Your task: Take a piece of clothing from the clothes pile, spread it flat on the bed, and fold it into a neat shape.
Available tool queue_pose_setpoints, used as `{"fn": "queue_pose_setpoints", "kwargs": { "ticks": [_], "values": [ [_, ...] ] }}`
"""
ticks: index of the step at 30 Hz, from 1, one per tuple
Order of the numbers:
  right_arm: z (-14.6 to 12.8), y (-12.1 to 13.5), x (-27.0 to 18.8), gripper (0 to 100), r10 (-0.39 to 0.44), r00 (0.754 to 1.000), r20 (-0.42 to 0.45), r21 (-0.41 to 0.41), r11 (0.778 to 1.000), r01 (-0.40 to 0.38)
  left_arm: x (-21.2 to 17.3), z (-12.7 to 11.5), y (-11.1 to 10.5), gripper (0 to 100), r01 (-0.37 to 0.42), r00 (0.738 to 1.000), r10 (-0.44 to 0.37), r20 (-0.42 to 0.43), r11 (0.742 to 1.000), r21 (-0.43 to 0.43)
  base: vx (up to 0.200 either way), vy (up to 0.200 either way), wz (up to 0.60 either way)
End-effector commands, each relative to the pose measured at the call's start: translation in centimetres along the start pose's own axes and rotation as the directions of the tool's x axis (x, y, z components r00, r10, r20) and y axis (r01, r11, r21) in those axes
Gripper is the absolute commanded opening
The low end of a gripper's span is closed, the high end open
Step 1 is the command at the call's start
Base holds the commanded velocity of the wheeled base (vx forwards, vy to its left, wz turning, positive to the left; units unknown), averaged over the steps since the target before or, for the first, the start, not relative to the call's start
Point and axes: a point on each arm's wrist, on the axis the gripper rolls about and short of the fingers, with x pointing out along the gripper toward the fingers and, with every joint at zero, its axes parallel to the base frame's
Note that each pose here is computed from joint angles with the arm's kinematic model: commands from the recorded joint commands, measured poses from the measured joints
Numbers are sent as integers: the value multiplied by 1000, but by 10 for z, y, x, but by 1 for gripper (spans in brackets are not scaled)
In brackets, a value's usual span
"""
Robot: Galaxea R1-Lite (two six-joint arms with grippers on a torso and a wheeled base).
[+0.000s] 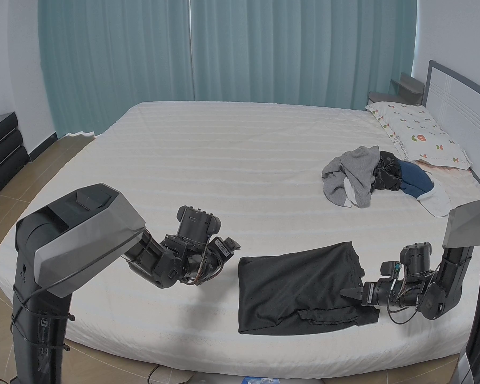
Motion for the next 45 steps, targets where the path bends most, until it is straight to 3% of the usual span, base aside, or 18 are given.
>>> {"fn": "queue_pose_setpoints", "kwargs": {
  "ticks": [1,11,22,29,36,41,42,45],
  "values": [
    [-4,-2,-3,0,-20,1000,-5,3,1000,20,-1,0,-1,100,3,1000,-3,1,1000,0,0,0,0],
    [4,8,-30,0,-29,999,39,-9,1000,29,-1,0,-1,100,3,1000,-3,1,1000,0,0,0,0],
    [-4,5,-56,0,-30,999,28,2,1000,30,-1,0,-1,100,3,1000,-3,1,1000,0,0,0,0],
    [-5,2,-62,0,-38,999,31,-5,999,38,-1,-1,-1,100,2,1000,-2,0,1000,1,0,0,0],
    [-21,-5,-57,0,-56,998,-40,-14,998,56,0,0,0,100,0,1000,0,0,1000,2,0,0,0],
    [-17,-11,-46,0,-57,998,2,-15,998,57,0,-1,-1,100,2,1000,-2,0,1000,3,0,0,0],
    [-17,-12,-46,100,-58,998,8,-17,998,58,0,-1,-1,100,2,1000,-2,0,1000,3,0,0,0],
    [-17,-12,-46,100,-54,998,9,-15,998,54,0,0,0,100,2,1000,-2,1,1000,2,0,0,0]
  ]
}}
